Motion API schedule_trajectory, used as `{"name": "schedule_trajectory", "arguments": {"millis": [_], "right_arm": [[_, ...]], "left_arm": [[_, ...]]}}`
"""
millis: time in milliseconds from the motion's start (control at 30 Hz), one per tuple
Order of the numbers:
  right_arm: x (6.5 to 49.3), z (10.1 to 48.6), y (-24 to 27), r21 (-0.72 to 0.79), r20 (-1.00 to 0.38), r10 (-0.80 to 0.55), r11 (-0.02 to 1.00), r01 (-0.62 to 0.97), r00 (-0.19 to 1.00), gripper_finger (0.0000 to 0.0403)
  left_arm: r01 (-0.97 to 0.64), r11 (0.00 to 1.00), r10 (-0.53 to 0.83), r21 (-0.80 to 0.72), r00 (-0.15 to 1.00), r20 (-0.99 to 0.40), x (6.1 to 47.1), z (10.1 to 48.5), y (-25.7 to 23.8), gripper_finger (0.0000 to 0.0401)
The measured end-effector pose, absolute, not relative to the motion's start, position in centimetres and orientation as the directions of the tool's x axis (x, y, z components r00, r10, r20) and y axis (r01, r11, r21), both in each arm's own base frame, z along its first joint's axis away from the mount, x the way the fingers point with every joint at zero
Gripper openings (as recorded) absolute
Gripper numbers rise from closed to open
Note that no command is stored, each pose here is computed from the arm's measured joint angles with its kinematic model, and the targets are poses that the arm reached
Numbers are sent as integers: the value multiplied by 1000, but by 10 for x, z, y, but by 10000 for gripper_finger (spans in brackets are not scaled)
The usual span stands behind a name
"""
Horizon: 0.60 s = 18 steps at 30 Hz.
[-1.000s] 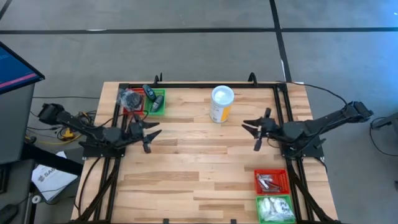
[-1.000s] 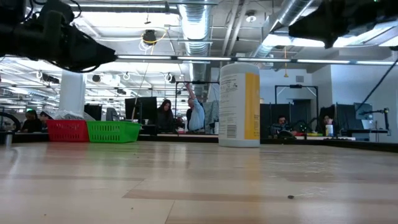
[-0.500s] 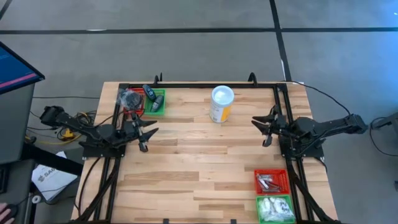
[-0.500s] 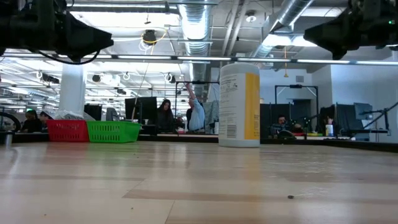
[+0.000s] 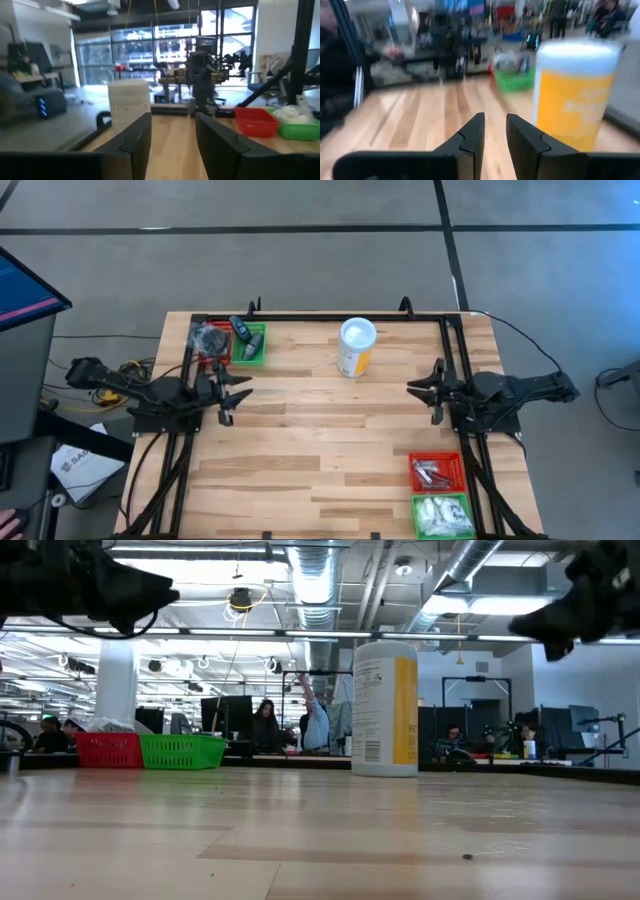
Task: Pick & Place Travel size toiletries
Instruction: Return to Home Position
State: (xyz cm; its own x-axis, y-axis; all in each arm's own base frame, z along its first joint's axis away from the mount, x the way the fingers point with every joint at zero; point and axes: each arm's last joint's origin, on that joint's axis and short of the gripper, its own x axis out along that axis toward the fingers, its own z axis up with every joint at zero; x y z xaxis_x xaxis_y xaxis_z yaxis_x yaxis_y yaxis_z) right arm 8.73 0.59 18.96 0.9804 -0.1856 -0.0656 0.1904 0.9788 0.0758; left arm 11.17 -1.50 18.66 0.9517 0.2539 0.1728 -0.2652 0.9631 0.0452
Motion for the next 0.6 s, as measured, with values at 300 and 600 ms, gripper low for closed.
{"name": "schedule_trajectory", "arguments": {"millis": [300,600], "right_arm": [[91,172,8,110,-107,-147,981,159,983,72],[91,172,8,96,-113,-135,985,146,984,72]], "left_arm": [[-147,989,149,-24,983,107,116,179,-13,142],[-35,997,36,-73,999,8,117,169,-16,142]]}}
